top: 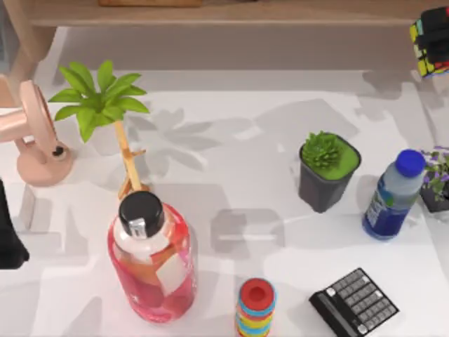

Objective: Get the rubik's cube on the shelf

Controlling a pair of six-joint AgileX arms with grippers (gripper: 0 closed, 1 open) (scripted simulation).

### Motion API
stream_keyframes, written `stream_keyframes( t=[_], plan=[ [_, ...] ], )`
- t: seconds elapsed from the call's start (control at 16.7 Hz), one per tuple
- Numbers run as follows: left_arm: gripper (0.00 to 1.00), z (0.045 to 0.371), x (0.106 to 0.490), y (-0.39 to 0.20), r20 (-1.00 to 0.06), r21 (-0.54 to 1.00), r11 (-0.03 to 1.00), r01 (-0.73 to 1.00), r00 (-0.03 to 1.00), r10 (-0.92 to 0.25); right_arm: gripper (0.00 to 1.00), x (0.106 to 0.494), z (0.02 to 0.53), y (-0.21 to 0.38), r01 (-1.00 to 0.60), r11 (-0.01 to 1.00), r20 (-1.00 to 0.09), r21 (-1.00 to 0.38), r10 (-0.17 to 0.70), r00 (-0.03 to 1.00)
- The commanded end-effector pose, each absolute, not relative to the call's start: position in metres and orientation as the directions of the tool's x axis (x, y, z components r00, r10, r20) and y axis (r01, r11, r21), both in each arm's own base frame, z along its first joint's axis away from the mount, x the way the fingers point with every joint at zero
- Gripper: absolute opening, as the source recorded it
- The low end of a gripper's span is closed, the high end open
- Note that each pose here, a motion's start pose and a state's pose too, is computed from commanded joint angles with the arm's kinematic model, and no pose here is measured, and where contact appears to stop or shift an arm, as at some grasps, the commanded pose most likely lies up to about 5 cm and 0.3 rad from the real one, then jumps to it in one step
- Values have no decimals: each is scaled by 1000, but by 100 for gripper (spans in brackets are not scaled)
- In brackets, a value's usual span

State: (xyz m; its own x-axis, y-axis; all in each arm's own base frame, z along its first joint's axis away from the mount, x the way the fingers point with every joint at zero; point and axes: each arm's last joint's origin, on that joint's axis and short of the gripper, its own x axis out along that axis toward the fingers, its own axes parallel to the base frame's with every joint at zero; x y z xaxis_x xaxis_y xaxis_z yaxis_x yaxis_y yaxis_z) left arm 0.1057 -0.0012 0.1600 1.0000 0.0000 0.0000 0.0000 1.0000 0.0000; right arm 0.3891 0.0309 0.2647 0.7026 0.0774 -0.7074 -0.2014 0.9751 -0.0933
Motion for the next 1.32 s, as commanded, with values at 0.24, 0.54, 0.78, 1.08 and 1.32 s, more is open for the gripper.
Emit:
stream_keyframes(
  t=[0.24,0.54,0.78,1.08,1.32],
  plan=[
    [100,160,106,-1,0,0,1000,0,1000,0,0,387,247,76,-203,970,-466,-132,120,877],
    [100,160,106,-1,0,0,1000,0,1000,0,0,380,219,117,-141,983,-130,-120,125,984],
    [100,160,106,-1,0,0,1000,0,1000,0,0,370,188,134,-73,995,67,-70,78,995],
    [100,160,106,-1,0,0,1000,0,1000,0,0,357,154,142,-6,1000,182,-16,9,983],
    [100,160,106,-1,0,0,1000,0,1000,0,0,353,144,142,14,1000,198,-5,-12,980]
  ],
)
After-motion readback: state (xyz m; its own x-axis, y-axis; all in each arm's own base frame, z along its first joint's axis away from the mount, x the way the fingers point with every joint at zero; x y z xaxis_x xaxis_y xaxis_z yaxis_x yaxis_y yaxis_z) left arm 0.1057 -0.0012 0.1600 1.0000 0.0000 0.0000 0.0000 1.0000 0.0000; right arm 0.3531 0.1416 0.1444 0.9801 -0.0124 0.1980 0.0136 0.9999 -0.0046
